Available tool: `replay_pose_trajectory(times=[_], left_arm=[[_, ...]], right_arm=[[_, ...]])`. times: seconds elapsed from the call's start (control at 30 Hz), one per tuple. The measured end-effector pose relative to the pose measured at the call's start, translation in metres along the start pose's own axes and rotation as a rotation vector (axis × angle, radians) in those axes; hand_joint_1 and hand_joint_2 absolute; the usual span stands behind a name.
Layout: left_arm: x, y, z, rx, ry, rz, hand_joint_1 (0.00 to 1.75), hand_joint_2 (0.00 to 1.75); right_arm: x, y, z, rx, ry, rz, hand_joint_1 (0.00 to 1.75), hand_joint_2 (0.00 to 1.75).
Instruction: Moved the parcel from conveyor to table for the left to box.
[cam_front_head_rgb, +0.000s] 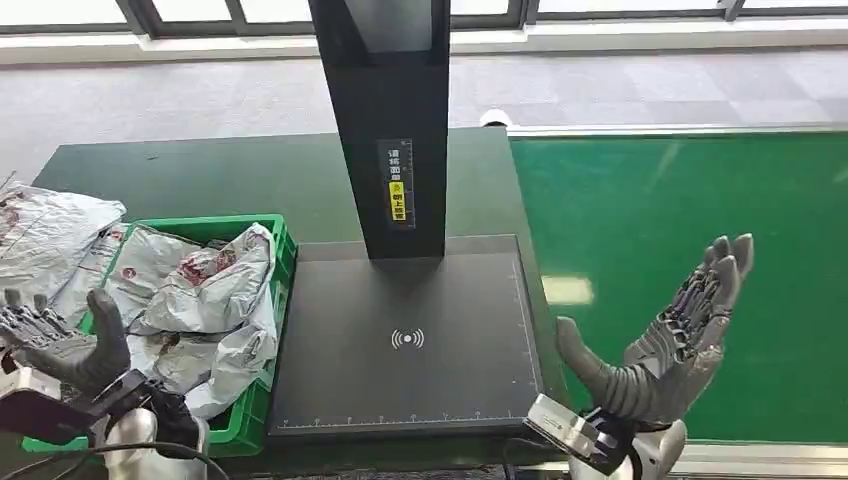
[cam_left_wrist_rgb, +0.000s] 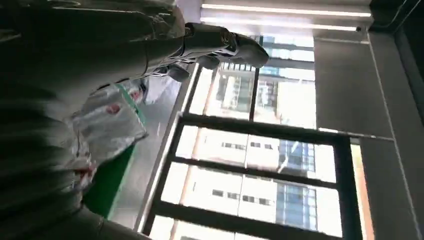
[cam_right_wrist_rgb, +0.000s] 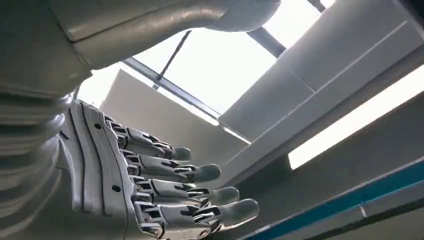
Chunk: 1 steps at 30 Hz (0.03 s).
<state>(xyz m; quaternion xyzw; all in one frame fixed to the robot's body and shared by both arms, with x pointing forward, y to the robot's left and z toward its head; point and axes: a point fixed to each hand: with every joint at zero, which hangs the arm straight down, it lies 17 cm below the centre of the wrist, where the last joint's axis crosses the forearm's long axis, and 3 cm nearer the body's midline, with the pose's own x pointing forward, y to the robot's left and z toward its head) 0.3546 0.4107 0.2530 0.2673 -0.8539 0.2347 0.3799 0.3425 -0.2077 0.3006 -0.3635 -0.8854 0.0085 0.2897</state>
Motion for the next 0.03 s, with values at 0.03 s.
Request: replay_pose_trajectory(times=[0.03], left_arm=[[0.007, -0.0108, 0.0028, -0.044, -0.004, 0.065, 0.0, 1.75]], right_arm=[[-0.0041, 0.0049, 0.0043, 0.009, 0.021, -0.018, 0.0, 1.75]])
